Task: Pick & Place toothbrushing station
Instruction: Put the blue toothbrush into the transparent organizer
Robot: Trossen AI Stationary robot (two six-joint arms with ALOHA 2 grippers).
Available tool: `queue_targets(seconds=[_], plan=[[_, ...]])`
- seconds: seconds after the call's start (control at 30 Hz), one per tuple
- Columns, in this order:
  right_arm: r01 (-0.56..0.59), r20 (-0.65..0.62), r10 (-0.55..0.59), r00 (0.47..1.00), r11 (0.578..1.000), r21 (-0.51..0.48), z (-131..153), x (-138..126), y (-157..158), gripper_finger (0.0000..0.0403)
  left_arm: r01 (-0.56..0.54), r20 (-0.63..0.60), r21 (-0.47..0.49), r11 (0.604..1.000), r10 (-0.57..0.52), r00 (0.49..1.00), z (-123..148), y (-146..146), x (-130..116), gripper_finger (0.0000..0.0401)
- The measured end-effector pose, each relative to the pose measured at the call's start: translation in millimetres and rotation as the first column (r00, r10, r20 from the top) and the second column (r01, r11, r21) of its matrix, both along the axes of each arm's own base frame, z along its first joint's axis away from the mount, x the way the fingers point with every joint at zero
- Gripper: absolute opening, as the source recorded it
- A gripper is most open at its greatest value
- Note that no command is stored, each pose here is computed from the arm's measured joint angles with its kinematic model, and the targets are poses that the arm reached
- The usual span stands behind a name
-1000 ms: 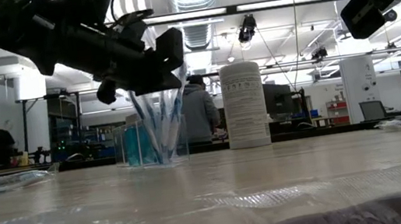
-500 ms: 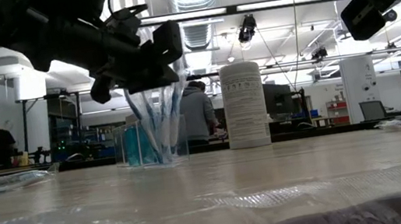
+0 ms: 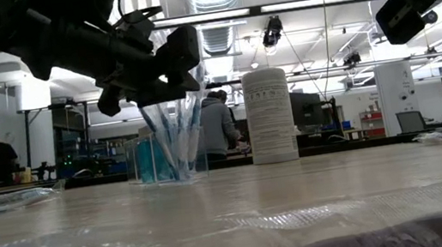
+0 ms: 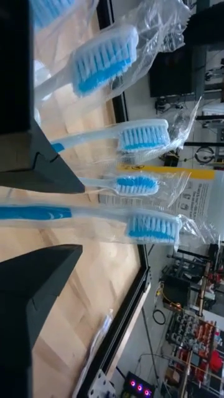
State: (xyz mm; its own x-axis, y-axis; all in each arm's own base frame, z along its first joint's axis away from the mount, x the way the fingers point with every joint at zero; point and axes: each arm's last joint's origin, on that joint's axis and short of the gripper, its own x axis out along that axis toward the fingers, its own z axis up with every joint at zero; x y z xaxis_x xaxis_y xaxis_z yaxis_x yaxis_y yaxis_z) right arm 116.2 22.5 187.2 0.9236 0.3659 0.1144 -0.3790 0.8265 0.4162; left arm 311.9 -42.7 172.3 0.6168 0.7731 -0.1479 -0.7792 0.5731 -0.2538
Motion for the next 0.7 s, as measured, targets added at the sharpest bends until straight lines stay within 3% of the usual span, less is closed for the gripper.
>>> queue_targets(seconds=[0.3,0.7], plan=[[0.0,0.0,0.0,1.0,1.0,0.0,0.0,0.0,0.0,0.0068,-0.02,0.014,0.03,0.999,0.02,1.0,11.7,-6.3,-4.1,0.0151],[0.0,0.0,0.0,1.0,1.0,0.0,0.0,0.0,0.0,0.0068,0.02,0.073,0.072,0.997,-0.025,0.997,60.7,-11.6,-22.9,0.0151]])
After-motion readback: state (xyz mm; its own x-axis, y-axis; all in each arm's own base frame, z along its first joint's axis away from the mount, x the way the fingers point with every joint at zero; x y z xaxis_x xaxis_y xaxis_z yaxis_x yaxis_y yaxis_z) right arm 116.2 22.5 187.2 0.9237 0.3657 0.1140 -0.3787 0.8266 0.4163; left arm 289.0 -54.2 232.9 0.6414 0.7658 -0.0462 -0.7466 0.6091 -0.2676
